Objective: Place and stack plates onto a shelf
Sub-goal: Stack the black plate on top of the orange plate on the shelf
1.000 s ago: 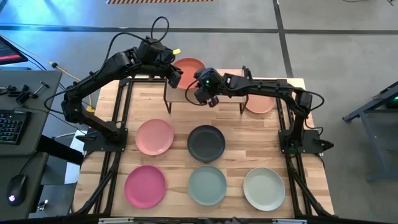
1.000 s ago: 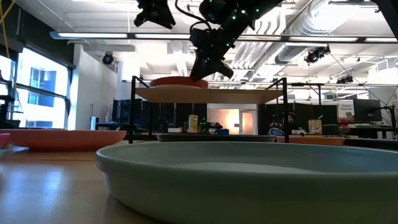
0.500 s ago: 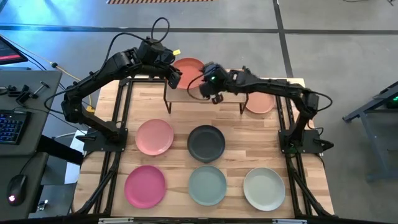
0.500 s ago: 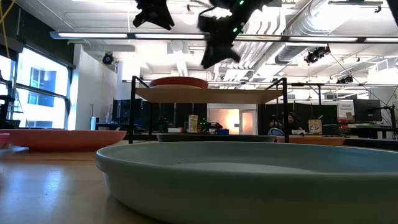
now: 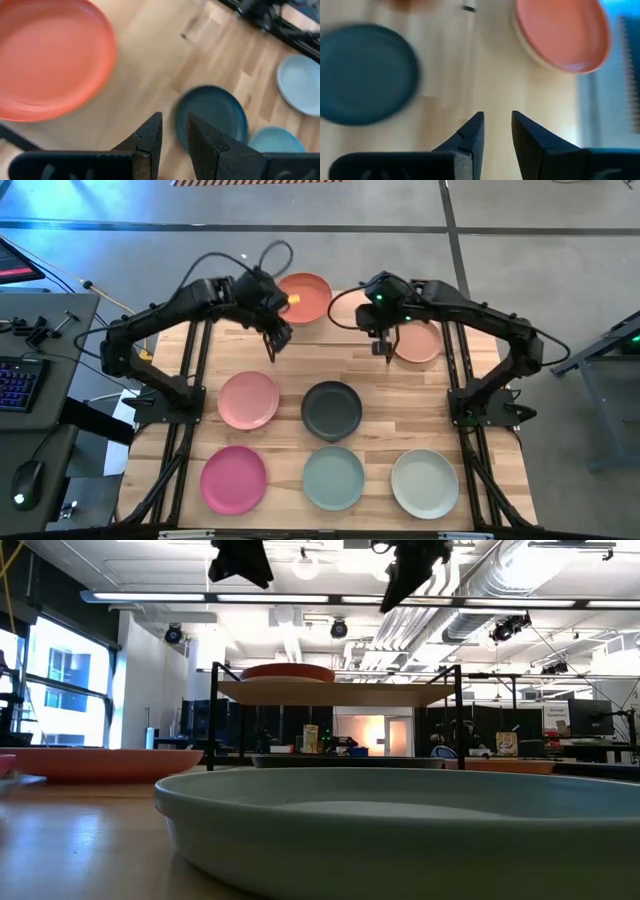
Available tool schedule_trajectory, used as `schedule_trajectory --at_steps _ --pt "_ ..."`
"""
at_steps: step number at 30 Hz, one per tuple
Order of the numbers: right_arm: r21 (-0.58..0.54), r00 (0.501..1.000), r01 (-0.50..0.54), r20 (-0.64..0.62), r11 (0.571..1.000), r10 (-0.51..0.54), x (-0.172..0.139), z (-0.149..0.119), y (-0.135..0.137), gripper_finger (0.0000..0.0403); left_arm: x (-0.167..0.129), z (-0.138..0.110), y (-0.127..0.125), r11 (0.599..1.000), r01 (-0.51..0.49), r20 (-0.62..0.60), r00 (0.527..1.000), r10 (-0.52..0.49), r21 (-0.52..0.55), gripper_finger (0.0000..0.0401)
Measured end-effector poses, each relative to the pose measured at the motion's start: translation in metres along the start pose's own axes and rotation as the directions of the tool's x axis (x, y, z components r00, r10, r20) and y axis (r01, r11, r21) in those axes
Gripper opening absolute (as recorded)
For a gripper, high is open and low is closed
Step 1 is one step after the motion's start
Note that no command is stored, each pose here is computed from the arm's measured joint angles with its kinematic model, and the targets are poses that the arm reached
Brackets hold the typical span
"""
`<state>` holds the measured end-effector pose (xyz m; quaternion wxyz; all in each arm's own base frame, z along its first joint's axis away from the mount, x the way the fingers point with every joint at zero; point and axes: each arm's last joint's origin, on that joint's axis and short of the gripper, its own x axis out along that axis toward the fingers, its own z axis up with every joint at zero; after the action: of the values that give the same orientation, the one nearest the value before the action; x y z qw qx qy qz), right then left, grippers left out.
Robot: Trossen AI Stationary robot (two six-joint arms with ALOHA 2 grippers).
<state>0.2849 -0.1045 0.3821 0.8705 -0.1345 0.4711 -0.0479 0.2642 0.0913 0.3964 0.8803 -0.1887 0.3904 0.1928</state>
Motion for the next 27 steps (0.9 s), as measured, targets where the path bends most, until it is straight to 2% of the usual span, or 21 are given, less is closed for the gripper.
schedule_trajectory --at_steps 4,10,18,27 --pt "0.138 0.998 -0.061 0.011 0.989 0.060 -0.013 -0.003 0.009 0.0081 0.014 -0.016 -0.017 1.000 0.029 -0.074 0.997 -0.029 0.000 0.0074" --pt "0.245 0.994 -0.098 -0.028 0.965 0.108 -0.019 -0.004 0.026 0.0081 0.042 -0.044 -0.033 0.999 0.038 -0.165 0.985 -0.044 -0.037 0.0074" --pt "0.352 0.981 -0.137 -0.079 0.926 0.175 -0.023 -0.001 0.051 0.0081 0.077 -0.074 -0.047 0.995 0.062 -0.183 0.980 -0.076 -0.082 0.0074" --pt "0.434 0.973 -0.123 -0.126 0.892 0.196 -0.026 0.003 0.080 0.0081 0.102 -0.099 -0.054 0.988 0.093 -0.164 0.980 -0.113 -0.124 0.0074"
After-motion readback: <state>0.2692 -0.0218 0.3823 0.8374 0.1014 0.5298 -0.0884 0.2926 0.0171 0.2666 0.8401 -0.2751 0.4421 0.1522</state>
